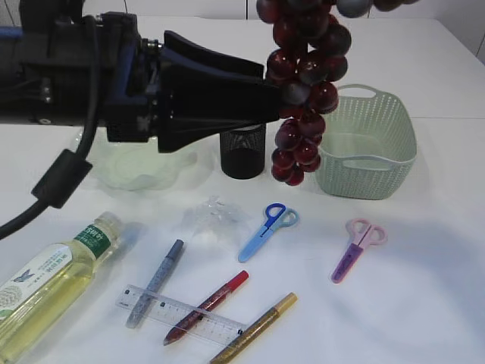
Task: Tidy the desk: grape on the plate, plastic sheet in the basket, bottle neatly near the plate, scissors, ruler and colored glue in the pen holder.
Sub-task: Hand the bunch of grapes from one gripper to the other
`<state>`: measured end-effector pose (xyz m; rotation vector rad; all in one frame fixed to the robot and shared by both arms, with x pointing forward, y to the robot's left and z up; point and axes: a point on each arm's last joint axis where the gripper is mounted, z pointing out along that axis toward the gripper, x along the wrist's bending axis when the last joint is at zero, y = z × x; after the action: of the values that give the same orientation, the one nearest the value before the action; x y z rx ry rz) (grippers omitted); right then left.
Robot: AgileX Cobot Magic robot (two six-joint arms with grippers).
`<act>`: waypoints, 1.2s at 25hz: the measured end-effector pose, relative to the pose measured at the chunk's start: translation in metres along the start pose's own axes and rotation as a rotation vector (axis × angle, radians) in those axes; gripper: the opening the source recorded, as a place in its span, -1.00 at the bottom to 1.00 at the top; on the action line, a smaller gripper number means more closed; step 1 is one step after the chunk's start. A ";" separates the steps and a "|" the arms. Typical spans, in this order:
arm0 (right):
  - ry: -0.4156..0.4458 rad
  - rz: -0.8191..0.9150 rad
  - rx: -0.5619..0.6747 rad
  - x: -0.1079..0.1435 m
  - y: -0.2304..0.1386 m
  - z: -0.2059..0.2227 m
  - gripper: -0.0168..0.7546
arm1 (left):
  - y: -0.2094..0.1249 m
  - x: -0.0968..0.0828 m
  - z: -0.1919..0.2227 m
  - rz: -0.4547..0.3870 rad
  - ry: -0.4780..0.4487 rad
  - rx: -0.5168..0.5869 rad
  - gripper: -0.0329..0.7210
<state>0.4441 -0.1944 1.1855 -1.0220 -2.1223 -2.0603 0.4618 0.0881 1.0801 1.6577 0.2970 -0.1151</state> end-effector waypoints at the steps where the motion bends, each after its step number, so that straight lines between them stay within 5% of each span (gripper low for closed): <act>1: 0.002 -0.001 0.001 0.000 0.000 0.000 -0.31 | 0.001 0.001 0.001 0.003 0.005 -0.001 0.44; 11: 0.006 -0.019 0.003 0.001 0.000 0.000 -0.31 | 0.008 0.006 0.016 0.020 -0.044 -0.007 0.73; 23: 0.011 -0.019 0.006 0.001 -0.001 0.000 -0.31 | 0.020 -0.006 0.044 0.072 -0.052 0.000 0.73; 30: 0.018 -0.019 0.010 0.002 -0.001 0.000 -0.31 | 0.014 0.000 0.047 0.054 -0.038 0.015 0.28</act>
<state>0.4424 -0.1936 1.1854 -0.9828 -2.1398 -2.0568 0.4697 0.0402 1.0880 1.6751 0.2226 -0.1080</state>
